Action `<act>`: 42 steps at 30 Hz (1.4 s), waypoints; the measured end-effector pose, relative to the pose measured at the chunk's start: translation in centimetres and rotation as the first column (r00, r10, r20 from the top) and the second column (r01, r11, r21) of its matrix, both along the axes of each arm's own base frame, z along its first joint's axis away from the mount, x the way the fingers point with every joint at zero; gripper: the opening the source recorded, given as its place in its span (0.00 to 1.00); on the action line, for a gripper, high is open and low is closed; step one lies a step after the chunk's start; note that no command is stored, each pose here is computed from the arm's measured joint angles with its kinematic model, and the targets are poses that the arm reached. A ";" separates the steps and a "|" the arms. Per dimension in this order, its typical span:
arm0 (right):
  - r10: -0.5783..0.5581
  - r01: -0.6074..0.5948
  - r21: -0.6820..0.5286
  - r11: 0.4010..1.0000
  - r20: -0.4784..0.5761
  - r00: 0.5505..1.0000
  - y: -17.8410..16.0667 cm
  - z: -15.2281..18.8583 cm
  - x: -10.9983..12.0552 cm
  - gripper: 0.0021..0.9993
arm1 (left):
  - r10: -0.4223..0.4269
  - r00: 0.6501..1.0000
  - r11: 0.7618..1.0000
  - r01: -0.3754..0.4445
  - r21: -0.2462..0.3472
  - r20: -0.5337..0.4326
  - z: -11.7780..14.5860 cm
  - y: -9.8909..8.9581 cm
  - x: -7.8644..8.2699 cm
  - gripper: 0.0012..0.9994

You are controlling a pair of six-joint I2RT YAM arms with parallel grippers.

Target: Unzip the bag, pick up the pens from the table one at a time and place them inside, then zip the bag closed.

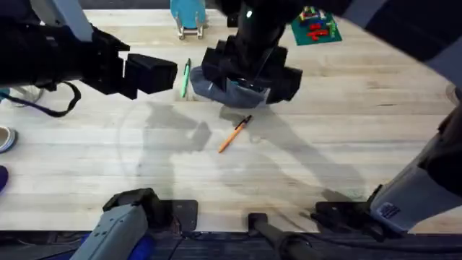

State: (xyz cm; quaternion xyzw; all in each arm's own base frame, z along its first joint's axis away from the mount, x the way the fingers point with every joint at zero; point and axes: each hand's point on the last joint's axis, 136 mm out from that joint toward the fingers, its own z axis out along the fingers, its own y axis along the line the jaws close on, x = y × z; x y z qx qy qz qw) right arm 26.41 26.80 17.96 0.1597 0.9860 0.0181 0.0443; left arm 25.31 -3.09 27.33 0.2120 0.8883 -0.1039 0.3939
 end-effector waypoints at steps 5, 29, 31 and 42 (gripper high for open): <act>0.011 -0.011 -0.017 1.000 -0.010 1.000 0.8 -1.8 -1.0 0.99 | 0.000 1.000 1.000 0.000 0.000 0.000 0.0 0.0 0.0 1.00; -0.158 0.160 0.154 0.975 -0.031 0.987 2.2 -11.6 -3.1 0.98 | 0.000 1.000 1.000 0.000 0.000 0.000 0.0 0.0 0.0 1.00; -0.174 0.177 0.168 0.970 -0.029 0.984 2.3 -12.4 -3.1 0.98 | 0.000 1.000 1.000 0.000 0.000 0.000 0.0 0.0 0.0 1.00; -0.206 0.206 0.199 0.958 -0.021 0.978 2.7 -13.5 -2.8 0.93 | 0.000 1.000 1.000 0.000 0.000 0.000 0.0 0.0 0.0 1.00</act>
